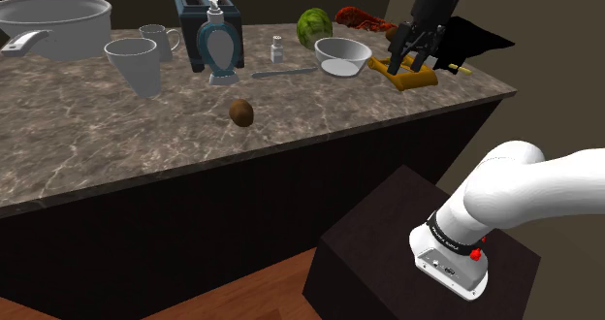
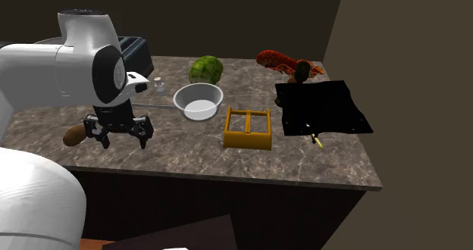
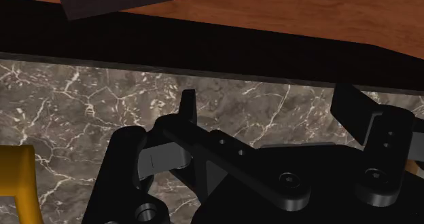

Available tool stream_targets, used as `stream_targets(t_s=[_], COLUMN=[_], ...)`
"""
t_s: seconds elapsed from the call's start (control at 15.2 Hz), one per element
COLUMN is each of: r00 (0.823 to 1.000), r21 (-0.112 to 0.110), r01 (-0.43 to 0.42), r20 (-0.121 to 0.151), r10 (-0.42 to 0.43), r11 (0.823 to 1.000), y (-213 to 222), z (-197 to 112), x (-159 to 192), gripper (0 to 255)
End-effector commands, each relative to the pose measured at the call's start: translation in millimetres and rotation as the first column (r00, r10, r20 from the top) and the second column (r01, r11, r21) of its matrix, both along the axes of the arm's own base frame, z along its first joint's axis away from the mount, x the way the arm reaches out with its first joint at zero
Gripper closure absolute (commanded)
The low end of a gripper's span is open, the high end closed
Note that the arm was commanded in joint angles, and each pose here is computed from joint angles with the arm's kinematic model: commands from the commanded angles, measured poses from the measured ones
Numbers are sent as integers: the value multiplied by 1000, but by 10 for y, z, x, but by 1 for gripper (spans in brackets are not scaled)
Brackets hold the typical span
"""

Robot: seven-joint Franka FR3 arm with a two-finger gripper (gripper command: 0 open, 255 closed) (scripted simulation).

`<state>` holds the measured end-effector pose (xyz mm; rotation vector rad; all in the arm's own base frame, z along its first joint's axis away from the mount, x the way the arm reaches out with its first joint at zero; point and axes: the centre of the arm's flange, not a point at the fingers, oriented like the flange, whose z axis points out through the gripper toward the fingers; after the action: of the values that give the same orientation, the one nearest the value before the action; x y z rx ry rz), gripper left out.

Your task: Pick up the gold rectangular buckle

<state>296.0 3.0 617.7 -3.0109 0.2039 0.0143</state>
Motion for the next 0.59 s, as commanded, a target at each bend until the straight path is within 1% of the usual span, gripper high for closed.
stream_targets(t_s=[0.0, 0.53], r00=[1000, 999], r21=[0, -17], r01=[0, 42], r20=[0, -2], r10=[0, -42], r11=[1000, 999], y=[0, -874], z=[0, -295], x=[0, 459], gripper=[0, 0])
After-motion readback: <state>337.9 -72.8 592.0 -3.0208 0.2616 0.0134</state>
